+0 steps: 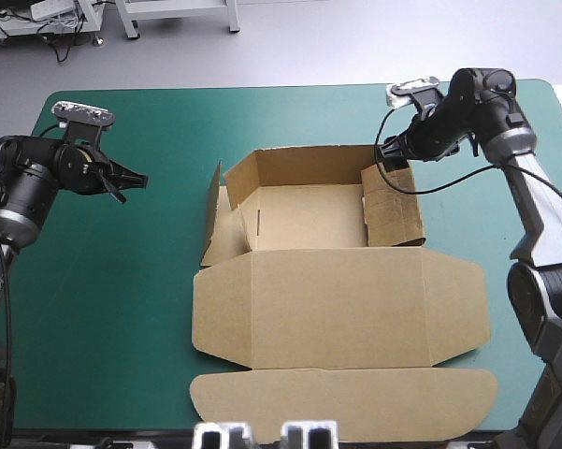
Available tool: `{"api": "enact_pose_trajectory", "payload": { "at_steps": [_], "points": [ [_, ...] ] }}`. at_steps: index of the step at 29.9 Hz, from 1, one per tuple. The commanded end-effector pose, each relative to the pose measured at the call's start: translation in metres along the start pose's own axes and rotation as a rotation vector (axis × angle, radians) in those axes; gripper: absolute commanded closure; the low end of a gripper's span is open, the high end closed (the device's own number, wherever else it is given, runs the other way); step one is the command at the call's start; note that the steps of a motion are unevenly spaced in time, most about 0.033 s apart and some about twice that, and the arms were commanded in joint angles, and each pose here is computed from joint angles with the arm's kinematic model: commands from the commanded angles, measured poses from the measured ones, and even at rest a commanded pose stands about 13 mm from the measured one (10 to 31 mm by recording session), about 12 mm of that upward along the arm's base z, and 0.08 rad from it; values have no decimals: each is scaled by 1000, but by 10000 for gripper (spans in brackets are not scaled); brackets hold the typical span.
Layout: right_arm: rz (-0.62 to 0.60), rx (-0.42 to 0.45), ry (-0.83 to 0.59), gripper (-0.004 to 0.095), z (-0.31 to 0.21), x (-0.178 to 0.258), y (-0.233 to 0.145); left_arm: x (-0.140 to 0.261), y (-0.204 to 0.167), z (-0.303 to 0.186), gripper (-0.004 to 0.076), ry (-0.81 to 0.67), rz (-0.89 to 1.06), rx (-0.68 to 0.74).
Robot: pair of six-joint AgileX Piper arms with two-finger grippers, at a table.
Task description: Fold the box
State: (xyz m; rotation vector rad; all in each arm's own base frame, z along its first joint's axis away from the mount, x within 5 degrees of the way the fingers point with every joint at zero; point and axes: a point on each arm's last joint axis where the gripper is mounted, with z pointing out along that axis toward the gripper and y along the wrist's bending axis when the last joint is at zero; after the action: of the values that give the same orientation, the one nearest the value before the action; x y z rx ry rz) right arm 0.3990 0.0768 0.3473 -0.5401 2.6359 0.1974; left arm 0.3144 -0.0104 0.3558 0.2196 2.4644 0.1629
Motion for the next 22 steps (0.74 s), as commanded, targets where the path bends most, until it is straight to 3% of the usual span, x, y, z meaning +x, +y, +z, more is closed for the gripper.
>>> {"api": "enact_pose_trajectory", "payload": {
  "at_steps": [1, 5, 15, 18, 22],
  "points": [
    [20, 2, -102, 211, -46, 0, 8, -7, 3, -21, 731, -84, -16, -11],
    [38, -10, -76, 211, -39, 3, 8, -5, 3, -21, 732, -56, -14, -12],
    [72, -59, 177, 240, 31, 47, 6, -6, 3, -21, 732, -69, -16, -10],
    [82, -59, 194, 306, 49, 49, 3, -7, 2, -21, 731, -84, -25, 1],
    [87, -54, 187, 527, 62, 48, 1, -7, 1, -21, 732, -84, -28, 4]
  ]
}}
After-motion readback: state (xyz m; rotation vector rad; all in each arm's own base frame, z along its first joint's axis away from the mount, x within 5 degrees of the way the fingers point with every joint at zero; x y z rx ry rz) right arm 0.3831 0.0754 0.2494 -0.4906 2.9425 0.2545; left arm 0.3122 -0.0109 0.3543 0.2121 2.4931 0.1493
